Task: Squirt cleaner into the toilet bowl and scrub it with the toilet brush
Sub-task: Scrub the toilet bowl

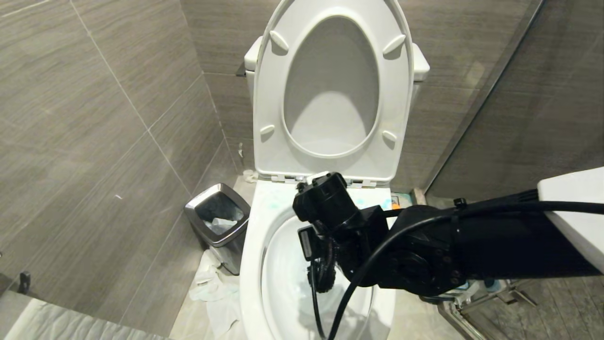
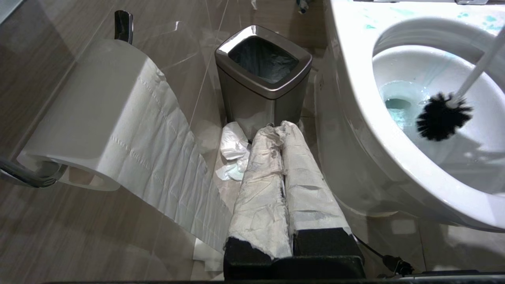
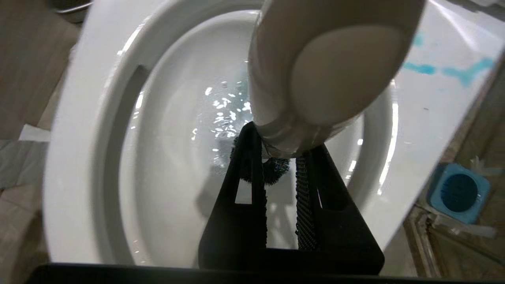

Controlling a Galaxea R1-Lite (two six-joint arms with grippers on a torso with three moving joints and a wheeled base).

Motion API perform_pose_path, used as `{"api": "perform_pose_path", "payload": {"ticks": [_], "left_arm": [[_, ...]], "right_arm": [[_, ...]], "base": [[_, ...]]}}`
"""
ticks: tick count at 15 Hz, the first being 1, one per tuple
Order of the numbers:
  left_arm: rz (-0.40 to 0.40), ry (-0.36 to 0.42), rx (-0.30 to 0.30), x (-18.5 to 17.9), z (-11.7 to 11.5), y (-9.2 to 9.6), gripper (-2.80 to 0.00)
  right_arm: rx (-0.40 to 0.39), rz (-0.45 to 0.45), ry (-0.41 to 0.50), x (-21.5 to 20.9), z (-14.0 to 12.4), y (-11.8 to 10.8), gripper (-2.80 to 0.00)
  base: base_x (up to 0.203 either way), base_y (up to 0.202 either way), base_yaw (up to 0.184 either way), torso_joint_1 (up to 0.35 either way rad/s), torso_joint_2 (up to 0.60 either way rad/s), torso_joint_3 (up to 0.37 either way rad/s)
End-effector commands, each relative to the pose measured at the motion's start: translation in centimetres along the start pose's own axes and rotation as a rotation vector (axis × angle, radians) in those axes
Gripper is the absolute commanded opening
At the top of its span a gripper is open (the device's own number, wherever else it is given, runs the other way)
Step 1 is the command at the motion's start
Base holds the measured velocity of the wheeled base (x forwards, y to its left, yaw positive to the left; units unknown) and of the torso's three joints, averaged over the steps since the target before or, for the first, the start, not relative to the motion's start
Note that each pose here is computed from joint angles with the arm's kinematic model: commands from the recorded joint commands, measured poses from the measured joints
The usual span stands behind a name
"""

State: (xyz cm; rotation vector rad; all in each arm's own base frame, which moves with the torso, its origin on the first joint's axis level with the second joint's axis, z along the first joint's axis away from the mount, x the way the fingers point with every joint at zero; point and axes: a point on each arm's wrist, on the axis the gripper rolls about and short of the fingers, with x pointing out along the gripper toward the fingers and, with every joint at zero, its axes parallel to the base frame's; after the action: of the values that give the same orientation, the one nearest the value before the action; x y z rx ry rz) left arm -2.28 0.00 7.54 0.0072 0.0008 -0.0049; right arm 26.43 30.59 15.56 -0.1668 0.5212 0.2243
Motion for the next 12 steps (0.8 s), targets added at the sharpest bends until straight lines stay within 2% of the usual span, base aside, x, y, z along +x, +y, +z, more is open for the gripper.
{"api": "perform_pose_path", "payload": {"ticks": [1, 6, 10, 12], "left_arm": [[0.000, 0.002, 0.000, 0.0, 0.0, 0.0, -2.80], [0.000, 0.001, 0.000, 0.0, 0.0, 0.0, -2.80], [0.000, 0.002, 0.000, 0.0, 0.0, 0.0, -2.80], [0.000, 0.001, 0.000, 0.0, 0.0, 0.0, -2.80]], "right_arm": [[0.037, -0.032, -0.022, -0.5, 1.1, -2.0, -2.80], [0.084, -0.075, -0.051, 1.6, 2.7, -3.3, -2.80], [0.098, -0.066, -0.078, 3.9, 3.6, -1.7, -2.80], [0.095, -0.045, -0.091, 4.7, 3.7, -0.1, -2.80]], "base": [[0.000, 0.000, 0.000, 0.000, 0.00, 0.000], [0.000, 0.000, 0.000, 0.000, 0.00, 0.000], [0.000, 0.000, 0.000, 0.000, 0.00, 0.000], [0.000, 0.000, 0.000, 0.000, 0.00, 0.000]]}}
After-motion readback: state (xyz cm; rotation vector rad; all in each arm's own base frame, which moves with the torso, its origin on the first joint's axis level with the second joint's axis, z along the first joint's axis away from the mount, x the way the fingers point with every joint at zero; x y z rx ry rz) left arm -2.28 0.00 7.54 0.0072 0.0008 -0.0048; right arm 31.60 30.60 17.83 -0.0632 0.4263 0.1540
